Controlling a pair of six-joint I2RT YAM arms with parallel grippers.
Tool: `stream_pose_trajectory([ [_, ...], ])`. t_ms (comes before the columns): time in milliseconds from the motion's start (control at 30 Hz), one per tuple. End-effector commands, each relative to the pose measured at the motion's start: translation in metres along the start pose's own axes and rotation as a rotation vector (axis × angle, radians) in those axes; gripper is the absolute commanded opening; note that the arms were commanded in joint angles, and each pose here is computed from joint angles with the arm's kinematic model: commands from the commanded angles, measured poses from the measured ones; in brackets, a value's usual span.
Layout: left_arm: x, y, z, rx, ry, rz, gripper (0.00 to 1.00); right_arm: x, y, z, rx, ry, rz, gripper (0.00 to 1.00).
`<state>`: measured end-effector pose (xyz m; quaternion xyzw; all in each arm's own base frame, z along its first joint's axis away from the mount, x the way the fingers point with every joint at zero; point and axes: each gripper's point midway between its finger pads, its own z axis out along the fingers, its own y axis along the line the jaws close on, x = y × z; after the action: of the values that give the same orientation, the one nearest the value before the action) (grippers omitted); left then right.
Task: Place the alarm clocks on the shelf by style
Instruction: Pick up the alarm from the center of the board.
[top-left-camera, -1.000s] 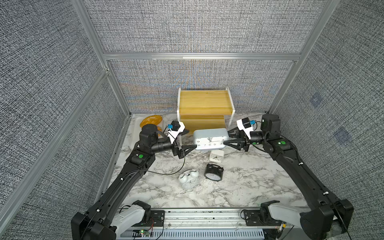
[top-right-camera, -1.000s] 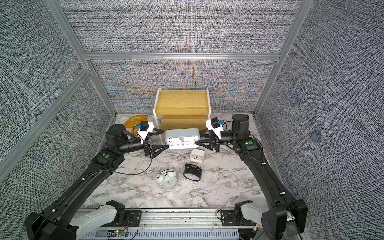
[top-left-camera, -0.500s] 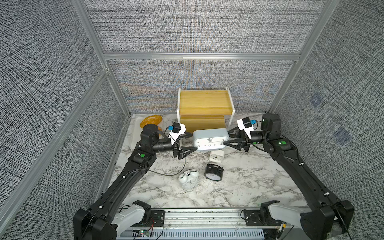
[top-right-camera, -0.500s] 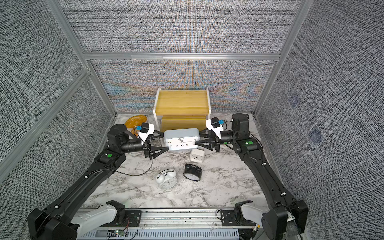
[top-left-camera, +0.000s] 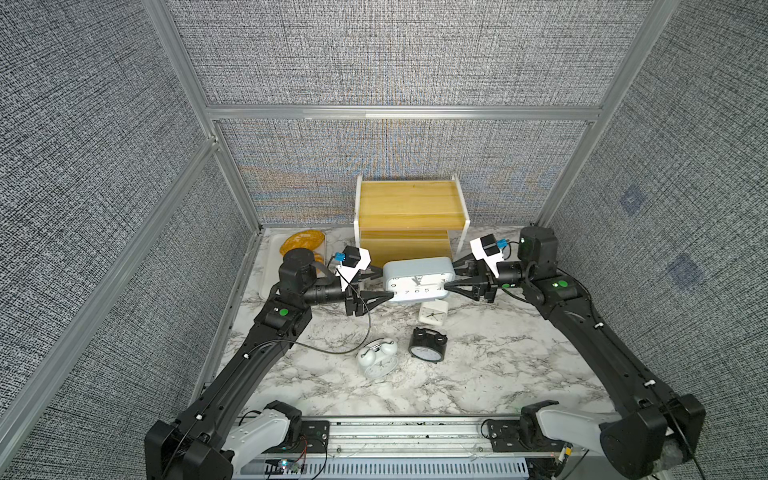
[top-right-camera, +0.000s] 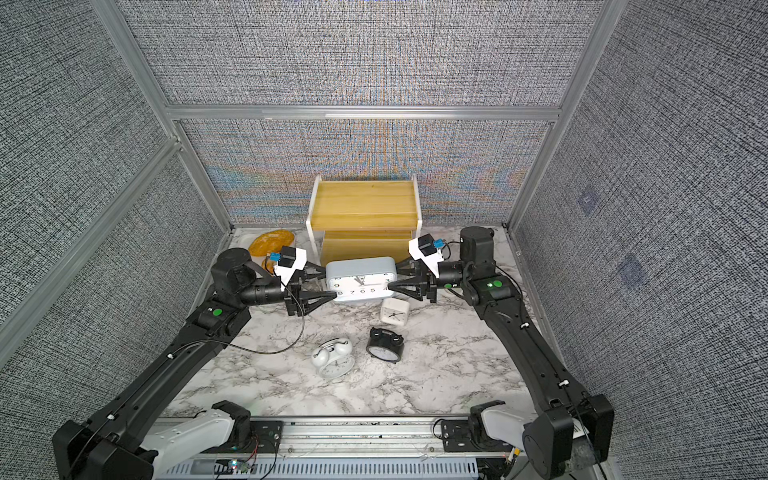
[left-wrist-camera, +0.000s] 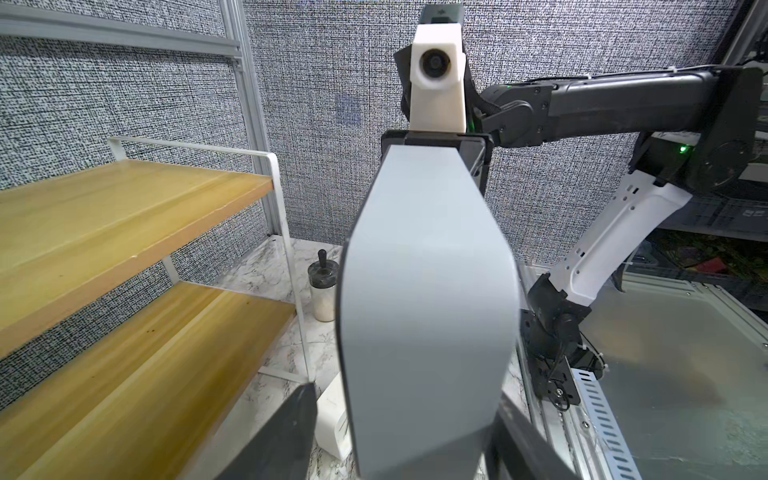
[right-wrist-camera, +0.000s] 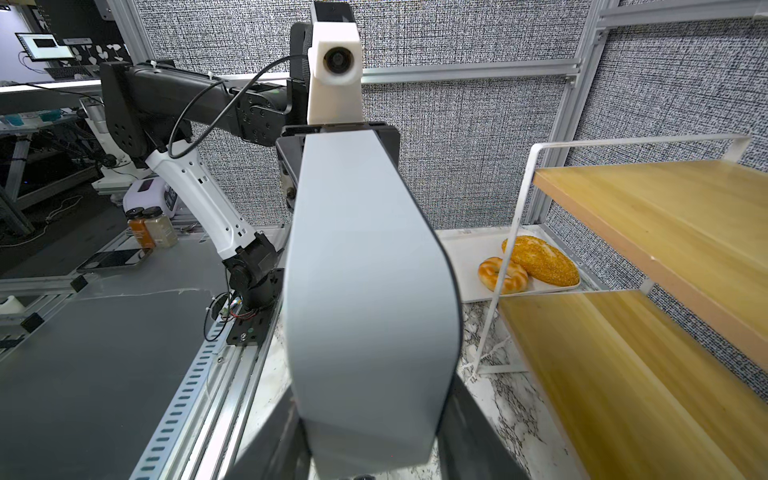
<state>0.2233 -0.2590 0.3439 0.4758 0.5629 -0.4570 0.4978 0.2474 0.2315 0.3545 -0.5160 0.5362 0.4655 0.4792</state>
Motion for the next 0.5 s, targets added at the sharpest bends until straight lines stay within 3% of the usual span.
stream_pose_trajectory([
  [0, -0.002, -0.004, 0.000, 0.027, -0.009, 0.020, 0.53, -0.006, -0.001, 0.001, -0.004, -0.014, -0.027, 0.33],
  [67, -0.003, -0.003, 0.000, 0.022, -0.009, 0.020, 0.41, -0.005, -0.002, 0.001, 0.001, -0.011, -0.024, 0.33],
  [233, -0.003, -0.003, -0.002, 0.010, -0.009, 0.023, 0.29, 0.000, -0.007, 0.002, 0.012, -0.003, -0.008, 0.33],
  [367, 0.000, 0.000, -0.003, -0.021, -0.003, 0.019, 0.26, 0.004, -0.015, 0.003, 0.048, 0.011, 0.008, 0.34],
  [467, 0.002, 0.004, -0.004, -0.057, 0.001, 0.024, 0.23, 0.008, -0.024, 0.003, 0.093, 0.022, 0.025, 0.45],
])
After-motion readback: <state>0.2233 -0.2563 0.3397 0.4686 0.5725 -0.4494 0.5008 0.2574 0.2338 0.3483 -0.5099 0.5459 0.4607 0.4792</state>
